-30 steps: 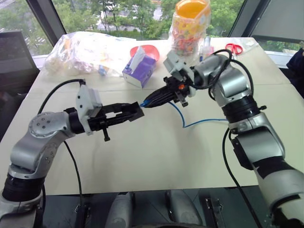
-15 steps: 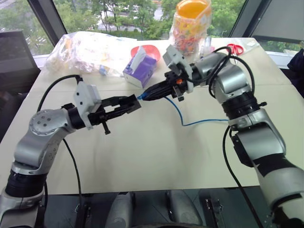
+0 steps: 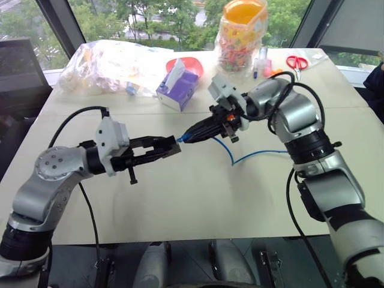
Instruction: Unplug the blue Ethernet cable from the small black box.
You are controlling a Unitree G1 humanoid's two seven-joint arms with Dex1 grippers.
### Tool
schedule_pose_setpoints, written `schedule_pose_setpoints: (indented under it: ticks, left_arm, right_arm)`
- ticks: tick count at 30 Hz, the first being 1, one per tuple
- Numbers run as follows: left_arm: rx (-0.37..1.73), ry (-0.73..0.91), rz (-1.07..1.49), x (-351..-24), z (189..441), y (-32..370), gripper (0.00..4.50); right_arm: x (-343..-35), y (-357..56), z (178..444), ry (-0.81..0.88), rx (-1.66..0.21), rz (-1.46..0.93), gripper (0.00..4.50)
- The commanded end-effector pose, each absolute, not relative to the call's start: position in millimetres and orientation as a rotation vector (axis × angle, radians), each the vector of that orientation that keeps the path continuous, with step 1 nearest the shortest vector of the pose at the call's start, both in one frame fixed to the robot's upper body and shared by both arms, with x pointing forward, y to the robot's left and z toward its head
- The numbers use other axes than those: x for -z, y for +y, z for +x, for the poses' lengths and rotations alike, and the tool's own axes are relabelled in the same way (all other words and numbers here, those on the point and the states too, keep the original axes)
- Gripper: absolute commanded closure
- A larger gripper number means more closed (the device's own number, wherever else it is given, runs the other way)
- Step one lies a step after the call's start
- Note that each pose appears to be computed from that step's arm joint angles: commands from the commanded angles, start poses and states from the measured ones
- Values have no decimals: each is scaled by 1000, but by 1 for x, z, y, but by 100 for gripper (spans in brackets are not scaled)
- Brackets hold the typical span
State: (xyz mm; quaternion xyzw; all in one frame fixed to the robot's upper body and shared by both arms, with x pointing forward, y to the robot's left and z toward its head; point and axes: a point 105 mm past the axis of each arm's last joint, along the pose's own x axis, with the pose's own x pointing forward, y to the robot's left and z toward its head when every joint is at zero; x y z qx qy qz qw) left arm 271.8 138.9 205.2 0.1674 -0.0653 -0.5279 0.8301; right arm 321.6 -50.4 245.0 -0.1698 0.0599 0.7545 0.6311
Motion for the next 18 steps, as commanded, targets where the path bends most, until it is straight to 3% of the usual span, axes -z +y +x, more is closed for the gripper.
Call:
schedule_pose_setpoints:
  ticks: [1, 2, 12, 18]
  left_arm:
    - [1091, -185, 366, -218, 273, 142, 400]
    - [1090, -194, 363, -219, 273, 141, 400]
    - [1101, -252, 351, -229, 270, 131, 400]
    - [1156, -254, 342, -230, 264, 118, 400]
  right_arm:
    - [-266, -53, 316, 43, -1711, -405, 248]
    - [-266, -53, 315, 37, -1708, -407, 197]
    - [-267, -43, 303, 41, -1764, -355, 197]
    - [-265, -32, 312, 19, -1744, -359, 197]
